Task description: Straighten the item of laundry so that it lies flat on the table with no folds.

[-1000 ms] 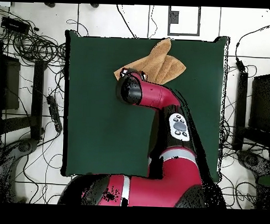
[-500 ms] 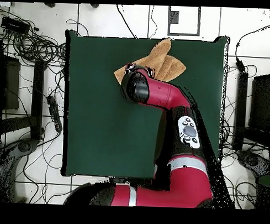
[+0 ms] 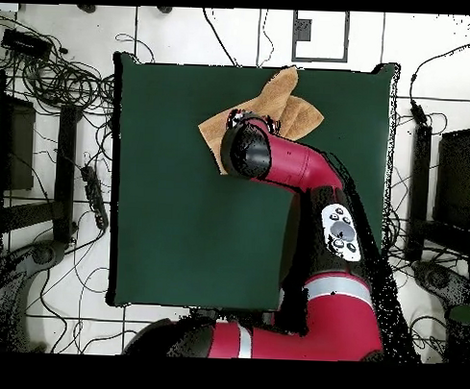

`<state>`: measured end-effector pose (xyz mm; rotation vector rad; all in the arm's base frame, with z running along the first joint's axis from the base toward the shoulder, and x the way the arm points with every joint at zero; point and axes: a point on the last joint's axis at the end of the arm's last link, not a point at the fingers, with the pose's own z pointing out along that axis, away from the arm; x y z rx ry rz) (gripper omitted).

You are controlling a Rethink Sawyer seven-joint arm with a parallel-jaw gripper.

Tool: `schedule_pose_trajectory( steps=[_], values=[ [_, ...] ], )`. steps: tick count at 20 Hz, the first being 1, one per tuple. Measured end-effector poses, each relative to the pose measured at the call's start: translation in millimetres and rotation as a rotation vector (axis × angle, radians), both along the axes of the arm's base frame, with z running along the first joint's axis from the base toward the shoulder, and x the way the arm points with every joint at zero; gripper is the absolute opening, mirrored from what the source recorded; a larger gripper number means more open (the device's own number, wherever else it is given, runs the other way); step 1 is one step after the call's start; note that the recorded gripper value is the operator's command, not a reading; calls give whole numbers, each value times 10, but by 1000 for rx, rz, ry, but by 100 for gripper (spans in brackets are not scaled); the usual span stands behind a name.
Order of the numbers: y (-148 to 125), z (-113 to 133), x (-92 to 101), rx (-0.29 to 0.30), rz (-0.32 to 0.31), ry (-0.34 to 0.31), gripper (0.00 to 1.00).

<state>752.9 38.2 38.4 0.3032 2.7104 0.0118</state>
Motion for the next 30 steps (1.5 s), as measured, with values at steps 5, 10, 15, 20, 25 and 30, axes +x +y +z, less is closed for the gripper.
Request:
schedule_pose_trajectory(
  steps=[5, 10, 15, 20, 25, 30],
  values=[
    [108, 0, -35, 13, -3, 9, 100],
    [425, 16, -145, 42, -2, 32, 100],
    [744, 4, -257, 67, 5, 52, 100],
    [835, -10, -296, 75, -2, 49, 100],
    [759, -128, -249, 77, -22, 40, 100],
    [593, -438, -188, 93, -52, 50, 100]
  ],
)
